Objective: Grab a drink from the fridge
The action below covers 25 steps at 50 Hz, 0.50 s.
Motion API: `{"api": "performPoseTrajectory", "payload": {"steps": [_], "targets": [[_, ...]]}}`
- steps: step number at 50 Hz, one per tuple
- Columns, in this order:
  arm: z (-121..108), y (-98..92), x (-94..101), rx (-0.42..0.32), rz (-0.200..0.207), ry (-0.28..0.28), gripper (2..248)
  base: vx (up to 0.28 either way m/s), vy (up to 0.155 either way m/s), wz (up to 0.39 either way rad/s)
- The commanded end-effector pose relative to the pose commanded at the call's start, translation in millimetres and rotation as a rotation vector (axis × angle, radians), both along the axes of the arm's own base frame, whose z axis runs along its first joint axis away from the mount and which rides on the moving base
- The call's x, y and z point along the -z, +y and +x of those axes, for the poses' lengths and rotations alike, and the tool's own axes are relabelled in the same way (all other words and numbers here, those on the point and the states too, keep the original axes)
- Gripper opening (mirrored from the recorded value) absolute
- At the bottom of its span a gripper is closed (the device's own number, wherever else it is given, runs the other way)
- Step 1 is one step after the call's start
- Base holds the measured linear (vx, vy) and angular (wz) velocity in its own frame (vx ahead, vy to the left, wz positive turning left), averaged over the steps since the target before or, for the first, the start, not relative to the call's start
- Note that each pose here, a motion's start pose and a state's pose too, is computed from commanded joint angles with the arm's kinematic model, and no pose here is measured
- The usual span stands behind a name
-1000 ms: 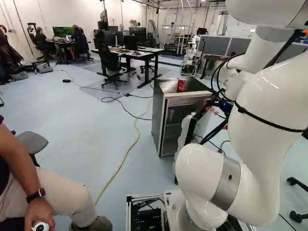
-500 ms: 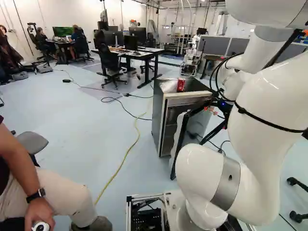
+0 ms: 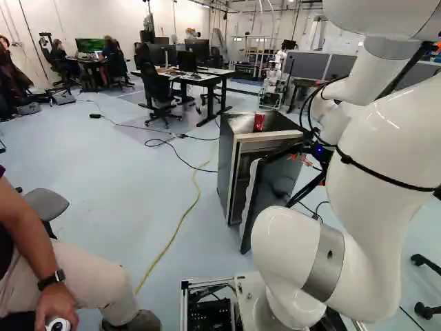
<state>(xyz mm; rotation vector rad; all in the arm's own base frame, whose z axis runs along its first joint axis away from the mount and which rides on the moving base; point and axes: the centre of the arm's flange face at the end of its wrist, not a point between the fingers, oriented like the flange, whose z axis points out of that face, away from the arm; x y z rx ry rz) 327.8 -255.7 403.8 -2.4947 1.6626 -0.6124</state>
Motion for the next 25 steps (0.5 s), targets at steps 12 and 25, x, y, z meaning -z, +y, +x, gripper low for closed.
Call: {"api": "performPoseTrajectory", "payload": {"steps": [12, 25], "targets": [[-12.9, 18.1, 1.1, -0.09, -0.036, 0.032, 247, 0.0, 0.0, 0.0], [-25.4, 40.7, 2.6, -0.227, -0.095, 0.074, 247, 0.0, 0.0, 0.0]]}}
